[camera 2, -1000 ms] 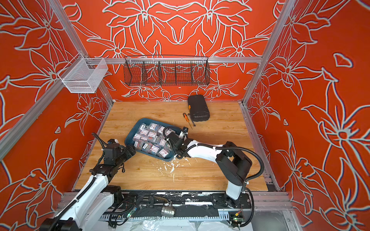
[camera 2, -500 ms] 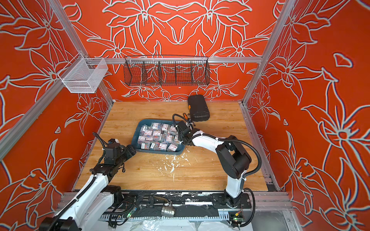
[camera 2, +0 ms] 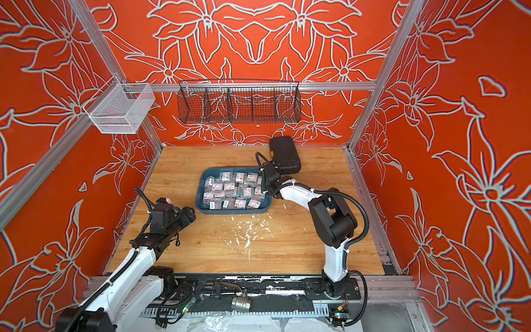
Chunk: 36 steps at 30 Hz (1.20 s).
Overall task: Take the paper clips out of the storage box
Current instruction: Adjust the storage box at the center of the board, then pick up the boxed paper clips from the storage box.
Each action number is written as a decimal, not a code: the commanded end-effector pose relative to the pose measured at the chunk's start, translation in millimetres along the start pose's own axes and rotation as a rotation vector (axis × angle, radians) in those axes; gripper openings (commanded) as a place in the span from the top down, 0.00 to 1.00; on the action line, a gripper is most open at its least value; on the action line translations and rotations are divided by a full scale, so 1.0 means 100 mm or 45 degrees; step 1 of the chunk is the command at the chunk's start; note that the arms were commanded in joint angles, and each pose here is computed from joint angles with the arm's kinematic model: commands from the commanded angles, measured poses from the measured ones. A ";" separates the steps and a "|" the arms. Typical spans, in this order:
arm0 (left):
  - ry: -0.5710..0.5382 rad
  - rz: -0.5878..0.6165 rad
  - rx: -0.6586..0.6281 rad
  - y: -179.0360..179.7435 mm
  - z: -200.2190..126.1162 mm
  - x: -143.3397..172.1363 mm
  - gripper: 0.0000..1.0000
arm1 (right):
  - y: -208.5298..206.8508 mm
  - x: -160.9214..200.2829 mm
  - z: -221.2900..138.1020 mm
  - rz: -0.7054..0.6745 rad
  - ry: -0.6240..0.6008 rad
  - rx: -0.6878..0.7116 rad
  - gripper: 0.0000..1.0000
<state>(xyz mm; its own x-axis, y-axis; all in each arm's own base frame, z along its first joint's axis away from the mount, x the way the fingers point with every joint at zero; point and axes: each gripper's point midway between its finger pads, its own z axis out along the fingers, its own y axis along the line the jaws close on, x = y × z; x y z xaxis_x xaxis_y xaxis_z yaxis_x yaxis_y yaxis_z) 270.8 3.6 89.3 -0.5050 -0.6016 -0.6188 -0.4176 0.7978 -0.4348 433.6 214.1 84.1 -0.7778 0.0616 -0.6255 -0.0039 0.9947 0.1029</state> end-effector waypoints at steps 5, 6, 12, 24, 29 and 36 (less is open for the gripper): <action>-0.019 0.004 -0.009 -0.03 -0.02 -0.05 0.16 | -0.03 -0.41 -0.06 -0.064 -0.127 -0.007 1.00; -0.020 0.005 -0.008 -0.03 -0.02 -0.06 0.16 | -0.06 -0.43 -0.07 -0.065 -0.134 0.000 1.00; -0.020 0.006 -0.009 -0.03 -0.02 -0.06 0.15 | -0.19 -0.51 -0.15 -0.042 -0.150 0.022 1.00; 0.013 0.031 0.004 -0.09 0.02 -0.04 0.13 | -0.17 -0.79 -0.82 0.078 -0.252 -0.080 0.52; -0.002 0.050 0.043 -0.13 -0.01 -0.03 0.10 | -0.14 -0.64 -1.40 0.242 -0.290 -0.302 0.44; -0.018 0.088 0.132 -0.24 -0.08 -0.01 0.11 | 0.05 0.04 -1.86 0.345 -0.344 -0.822 0.30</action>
<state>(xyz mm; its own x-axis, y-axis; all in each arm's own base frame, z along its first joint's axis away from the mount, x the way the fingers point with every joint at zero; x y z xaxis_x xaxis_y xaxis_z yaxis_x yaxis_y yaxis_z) 274.7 -7.9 100.9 -0.5151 -0.5634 -0.6459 -0.3499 0.8262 -0.4417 336.1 182.4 242.0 -0.5604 0.3628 -0.7445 -0.1863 0.8207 0.5401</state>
